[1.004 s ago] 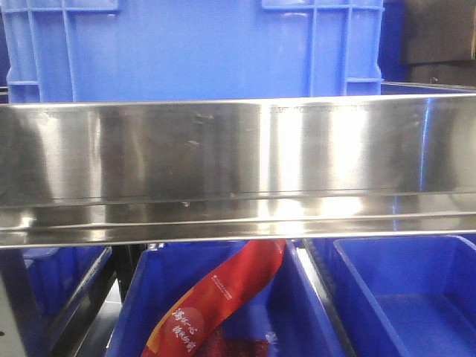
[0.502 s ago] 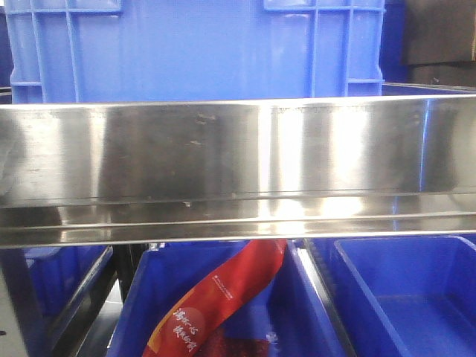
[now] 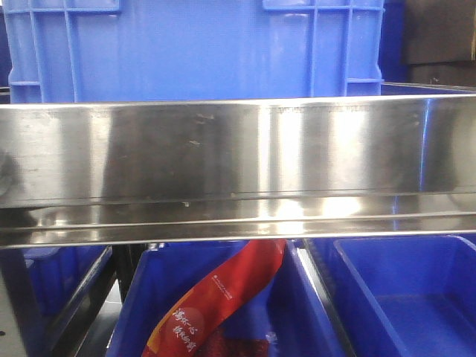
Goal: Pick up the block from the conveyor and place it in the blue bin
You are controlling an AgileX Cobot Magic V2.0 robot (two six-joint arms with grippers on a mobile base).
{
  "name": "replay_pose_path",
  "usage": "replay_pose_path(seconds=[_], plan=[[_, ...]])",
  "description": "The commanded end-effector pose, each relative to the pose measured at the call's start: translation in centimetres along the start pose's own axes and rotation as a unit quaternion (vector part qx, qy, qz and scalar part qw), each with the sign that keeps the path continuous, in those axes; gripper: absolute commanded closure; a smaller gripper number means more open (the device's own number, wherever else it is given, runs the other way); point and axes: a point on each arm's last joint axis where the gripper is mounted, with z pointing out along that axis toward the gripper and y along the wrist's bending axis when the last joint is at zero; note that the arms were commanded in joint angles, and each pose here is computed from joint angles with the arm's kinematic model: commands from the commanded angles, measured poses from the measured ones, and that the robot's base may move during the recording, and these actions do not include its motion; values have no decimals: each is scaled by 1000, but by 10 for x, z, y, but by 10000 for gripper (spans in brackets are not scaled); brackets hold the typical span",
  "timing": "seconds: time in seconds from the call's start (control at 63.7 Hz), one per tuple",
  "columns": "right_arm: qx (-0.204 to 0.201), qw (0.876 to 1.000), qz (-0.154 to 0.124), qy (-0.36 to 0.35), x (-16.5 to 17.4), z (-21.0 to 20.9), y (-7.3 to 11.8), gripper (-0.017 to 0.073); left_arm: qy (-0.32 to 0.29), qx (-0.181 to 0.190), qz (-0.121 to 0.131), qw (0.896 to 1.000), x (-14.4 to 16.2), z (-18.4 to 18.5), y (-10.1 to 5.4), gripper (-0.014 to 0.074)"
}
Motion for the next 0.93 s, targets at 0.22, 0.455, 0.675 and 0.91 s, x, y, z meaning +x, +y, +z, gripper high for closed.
replay_pose_path(seconds=[0.22, 0.455, 0.675, 0.91], plan=[[2, 1000, 2, -12, -2, 0, 0, 727, -13, -1, 4, 1000, -2, 0, 0, 704], [2, 1000, 2, -12, -2, 0, 0, 727, -13, -1, 4, 1000, -2, 0, 0, 704], [2, 1000, 2, -12, -2, 0, 0, 727, -13, -1, 4, 1000, -2, 0, 0, 704], [2, 1000, 2, -12, -2, 0, 0, 727, -13, -1, 4, 1000, -2, 0, 0, 704]])
